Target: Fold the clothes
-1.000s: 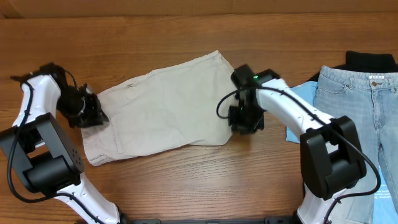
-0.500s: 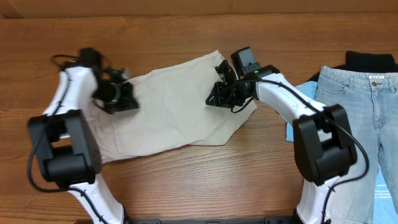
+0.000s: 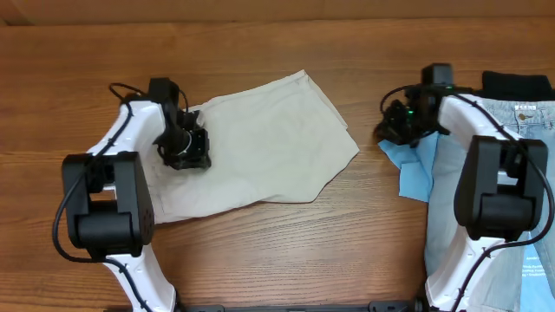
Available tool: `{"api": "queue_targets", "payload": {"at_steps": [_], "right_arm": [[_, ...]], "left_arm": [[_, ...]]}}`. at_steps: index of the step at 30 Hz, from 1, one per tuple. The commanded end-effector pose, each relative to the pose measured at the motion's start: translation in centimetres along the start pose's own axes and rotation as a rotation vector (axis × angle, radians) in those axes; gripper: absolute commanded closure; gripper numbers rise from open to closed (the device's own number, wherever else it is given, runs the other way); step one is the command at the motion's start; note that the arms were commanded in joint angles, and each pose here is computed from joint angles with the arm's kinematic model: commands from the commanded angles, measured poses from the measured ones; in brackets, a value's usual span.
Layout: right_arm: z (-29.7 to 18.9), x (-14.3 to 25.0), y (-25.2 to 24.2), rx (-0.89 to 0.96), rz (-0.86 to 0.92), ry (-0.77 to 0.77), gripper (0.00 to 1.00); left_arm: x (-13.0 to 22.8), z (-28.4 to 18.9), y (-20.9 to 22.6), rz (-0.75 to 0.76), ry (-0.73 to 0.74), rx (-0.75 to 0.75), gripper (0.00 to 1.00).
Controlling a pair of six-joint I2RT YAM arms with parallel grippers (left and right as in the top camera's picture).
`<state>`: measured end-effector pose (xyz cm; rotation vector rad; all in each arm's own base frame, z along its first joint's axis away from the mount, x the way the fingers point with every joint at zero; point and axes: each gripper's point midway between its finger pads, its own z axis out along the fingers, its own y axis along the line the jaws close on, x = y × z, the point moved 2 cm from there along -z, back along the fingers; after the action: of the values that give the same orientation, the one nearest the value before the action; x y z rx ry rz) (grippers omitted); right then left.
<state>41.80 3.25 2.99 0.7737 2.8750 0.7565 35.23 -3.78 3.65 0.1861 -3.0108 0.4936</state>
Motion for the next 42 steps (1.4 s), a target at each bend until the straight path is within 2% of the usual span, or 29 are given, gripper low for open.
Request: {"api": "queue_targets", "payload": {"at_steps": [1, 2, 4, 6, 7, 9, 10, 14, 16, 19, 23, 24, 26, 27, 28, 30, 37, 42], "right_arm": [[-2.4, 0.7, 4.3, -0.130, -0.159, 0.017, 0.85], [-2.9, 1.5, 5.4, -0.155, -0.213, 0.032, 0.85], [-3.4, 3.6, 7.5, -0.190, -0.300, 0.067, 0.85], [-3.2, 5.9, 8.9, -0.185, -0.339, 0.114, 0.85], [-2.7, 7.4, 9.7, -0.177, -0.361, 0.150, 0.85], [-1.7, 10.0, 10.9, -0.162, -0.404, 0.212, 0.86], [-1.0, 11.4, 11.6, -0.157, -0.435, 0.240, 0.87], [1.9, 16.5, 15.7, -0.224, -0.591, 0.308, 0.89], [3.8, 18.3, 17.3, -0.211, -0.615, 0.301, 0.92], [7.0, 19.2, 17.9, -0.118, -0.558, 0.244, 0.94], [10.9, 18.3, 16.5, -0.016, -0.415, 0.189, 0.94], [12.0, 18.1, 16.1, -0.009, -0.387, 0.192, 0.94], [13.6, 17.5, 15.3, -0.002, -0.342, 0.196, 0.95], [14.2, 16.9, 14.7, 0.007, -0.318, 0.193, 0.96], [14.3, 15.8, 13.9, 0.018, -0.293, 0.182, 0.96], [13.9, 14.0, 13.0, 0.031, -0.254, 0.155, 0.96], [10.7, 8.0, 6.1, 0.174, 0.062, 0.106, 0.96], [9.4, 7.1, 5.5, 0.135, 0.034, 0.137, 0.96]], "left_arm": [[-2.8, -5.7, 1.1, -0.045, -0.079, -0.040, 0.78], [-3.1, -7.0, 1.2, -0.055, -0.090, -0.038, 0.73], [-3.6, -9.5, 1.5, -0.075, -0.117, -0.037, 0.55], [-4.0, -11.2, 2.1, -0.094, -0.141, -0.035, 0.50], [-4.0, -11.5, 2.4, -0.104, -0.146, -0.035, 0.55], [-3.8, -11.8, 3.3, -0.130, -0.143, -0.034, 0.89], [-3.7, -11.9, 3.7, -0.142, -0.141, -0.033, 0.96], [-2.8, -12.7, 4.8, -0.189, -0.128, -0.017, 0.96], [-2.3, -13.7, 5.1, -0.213, -0.135, 0.011, 0.96], [-1.7, -15.5, 5.1, -0.229, -0.173, 0.046, 0.96], [-1.0, -17.7, 5.0, -0.194, -0.236, 0.033, 0.94], [-0.8, -18.1, 5.0, -0.191, -0.247, 0.020, 0.91], [-0.5, -18.7, 5.2, -0.190, -0.263, -0.012, 0.78], [-0.4, -18.8, 5.3, -0.191, -0.266, -0.025, 0.67], [-0.2, -18.8, 5.5, -0.194, -0.261, -0.036, 0.45], [0.0, -18.6, 5.5, -0.199, -0.246, -0.034, 0.19], [0.2, -17.5, 6.2, -0.209, -0.221, -0.056, 0.01], [1.0, -14.3, 7.1, -0.224, -0.159, -0.053, 0.00]]}}
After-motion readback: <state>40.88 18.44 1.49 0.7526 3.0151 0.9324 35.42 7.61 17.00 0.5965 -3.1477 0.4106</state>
